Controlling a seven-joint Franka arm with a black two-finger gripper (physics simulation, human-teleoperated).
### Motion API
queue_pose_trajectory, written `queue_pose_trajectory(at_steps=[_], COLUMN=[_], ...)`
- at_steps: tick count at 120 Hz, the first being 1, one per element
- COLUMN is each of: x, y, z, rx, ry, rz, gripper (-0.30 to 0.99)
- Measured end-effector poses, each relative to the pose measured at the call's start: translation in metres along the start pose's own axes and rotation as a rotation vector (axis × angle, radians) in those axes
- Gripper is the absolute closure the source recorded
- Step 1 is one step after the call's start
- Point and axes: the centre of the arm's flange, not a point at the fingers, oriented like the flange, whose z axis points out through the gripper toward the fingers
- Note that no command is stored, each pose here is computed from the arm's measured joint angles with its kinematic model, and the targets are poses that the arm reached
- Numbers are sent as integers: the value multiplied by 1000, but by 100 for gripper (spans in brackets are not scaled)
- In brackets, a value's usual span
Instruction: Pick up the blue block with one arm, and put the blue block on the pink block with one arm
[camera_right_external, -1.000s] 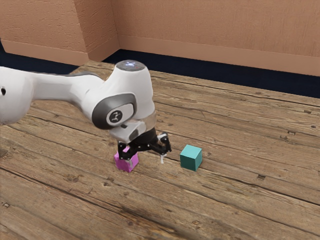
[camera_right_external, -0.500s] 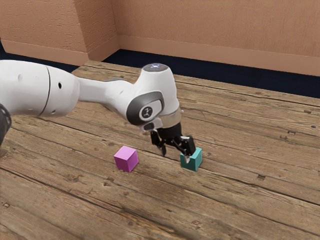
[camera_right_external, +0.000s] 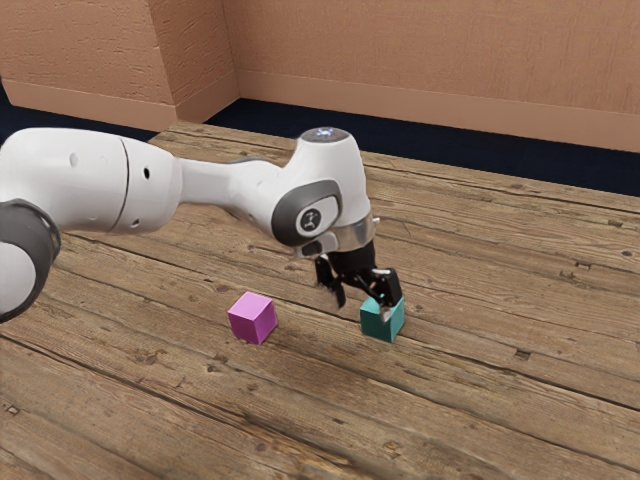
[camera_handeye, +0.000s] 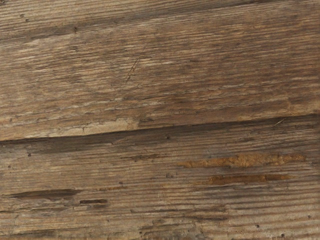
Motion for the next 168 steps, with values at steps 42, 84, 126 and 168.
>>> queue_pose_trajectory(at_steps=[42, 84, 126, 168], x=[-19, -44, -47, -56], y=[-4, -1, -9, -4], z=[15, 25, 33, 40], rx=[-34, -75, -73, -71], ry=[26, -5, -10, -16], rz=[-51, -46, 10, 55], gripper=[0, 0, 0, 0])
